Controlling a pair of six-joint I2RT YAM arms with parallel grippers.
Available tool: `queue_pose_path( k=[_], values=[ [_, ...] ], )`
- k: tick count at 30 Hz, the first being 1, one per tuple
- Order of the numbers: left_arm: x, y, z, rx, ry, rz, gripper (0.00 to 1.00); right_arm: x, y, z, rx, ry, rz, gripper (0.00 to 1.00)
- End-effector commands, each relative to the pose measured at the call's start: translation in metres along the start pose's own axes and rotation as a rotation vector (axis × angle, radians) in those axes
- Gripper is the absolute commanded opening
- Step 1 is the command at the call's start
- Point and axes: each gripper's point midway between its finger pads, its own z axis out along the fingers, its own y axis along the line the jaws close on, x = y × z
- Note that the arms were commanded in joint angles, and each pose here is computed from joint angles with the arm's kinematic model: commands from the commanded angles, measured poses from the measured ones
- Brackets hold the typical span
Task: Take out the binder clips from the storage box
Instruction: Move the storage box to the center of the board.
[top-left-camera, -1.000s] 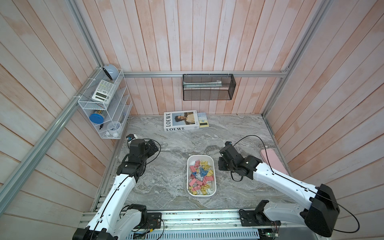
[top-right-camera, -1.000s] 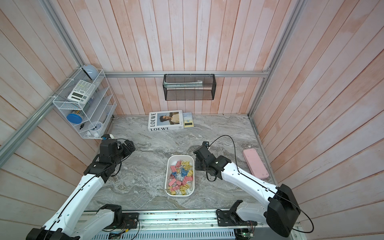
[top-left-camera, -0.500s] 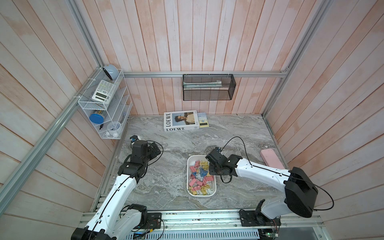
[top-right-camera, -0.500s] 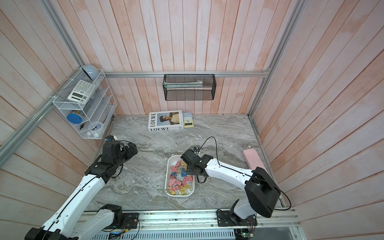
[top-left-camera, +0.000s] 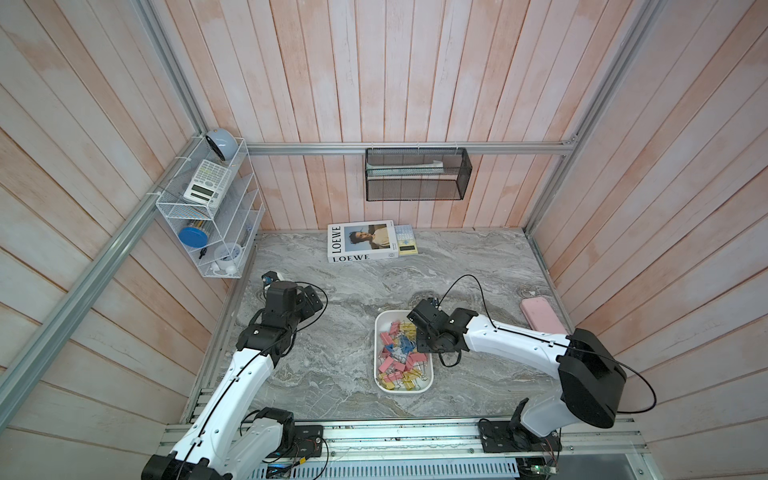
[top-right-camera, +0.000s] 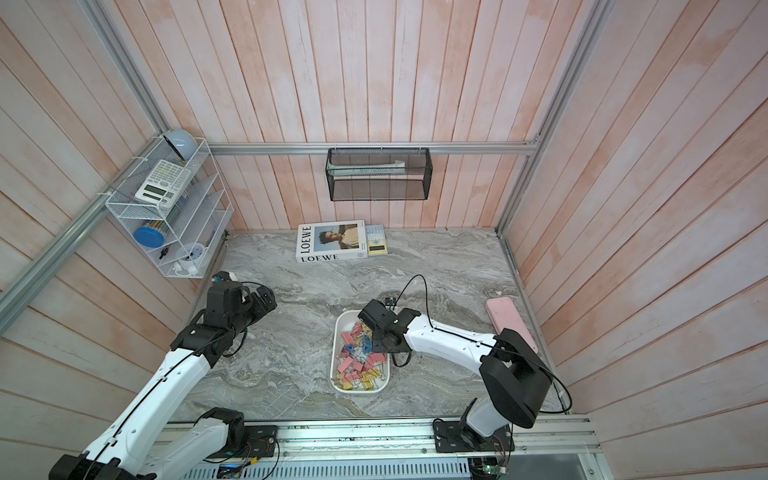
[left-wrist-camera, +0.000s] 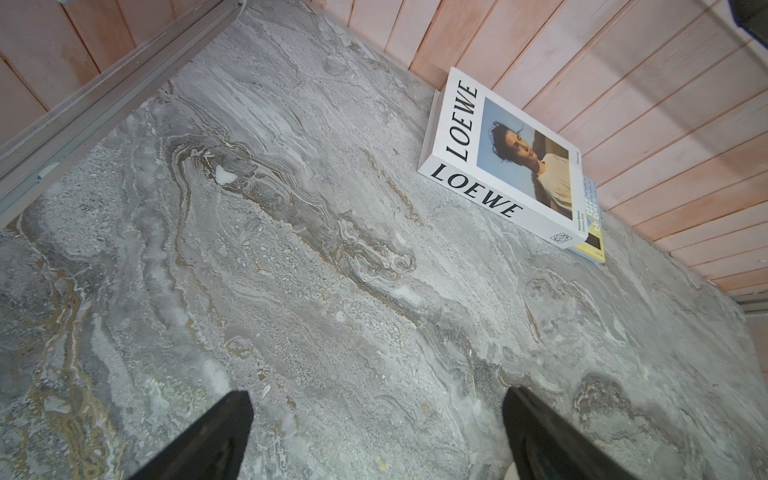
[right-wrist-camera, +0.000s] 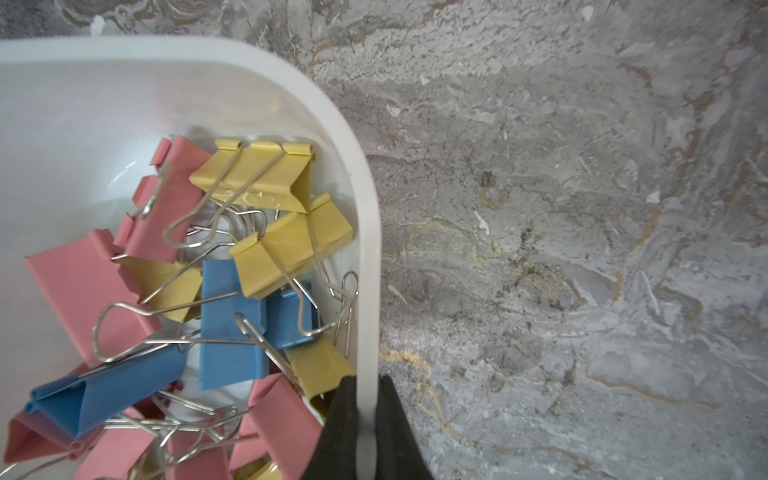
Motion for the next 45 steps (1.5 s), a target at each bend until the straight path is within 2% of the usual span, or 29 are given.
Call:
queue_pose_path(
  k=[1, 5, 11, 19, 28, 32, 37, 38, 41, 44, 45],
  values=[
    [-0.007, -0.006, -0.004, 0.012, -0.015, 0.014, 1.0, -0.02, -0.008, -0.015, 0.069, -0.068, 0.012, 0.0],
    [-0.007, -0.007, -0.003, 0.015, -0.014, 0.014, 1.0, -0.04, -0.011, -0.015, 0.102, -0.105, 0.008, 0.0],
    [-0.009, -0.008, -0.004, 0.013, -0.015, 0.022, 1.0, -0.069, -0.016, 0.002, 0.057, -0.1, 0.049, 0.0],
    [-0.007, -0.015, -0.002, 0.032, 0.005, 0.041, 1.0, -0.109, -0.008, 0.022, 0.006, -0.077, -0.024, 0.0],
    [-0.002, -0.039, -0.004, 0.109, 0.019, 0.097, 1.0, -0.122, 0.008, 0.043, -0.038, -0.037, -0.027, 0.0],
    [0.007, -0.061, -0.005, 0.151, 0.044, 0.193, 0.97, -0.124, 0.009, 0.039, -0.042, -0.038, -0.032, 0.21],
    [0.022, -0.096, 0.0, 0.194, 0.094, 0.328, 0.86, -0.133, 0.005, 0.006, -0.054, -0.094, -0.052, 0.47],
    [0.026, -0.104, 0.003, 0.197, 0.108, 0.362, 0.84, -0.134, 0.002, -0.001, -0.052, -0.107, -0.053, 0.58],
    [0.039, -0.129, 0.01, 0.207, 0.126, 0.462, 0.8, -0.135, -0.011, -0.022, -0.042, -0.141, -0.04, 0.78],
    [0.052, -0.152, 0.021, 0.217, 0.154, 0.541, 0.77, -0.134, -0.026, -0.039, -0.049, -0.168, -0.003, 0.91],
    [0.055, -0.16, 0.025, 0.226, 0.16, 0.564, 0.75, -0.132, -0.031, -0.044, -0.05, -0.176, 0.02, 0.92]
  ],
)
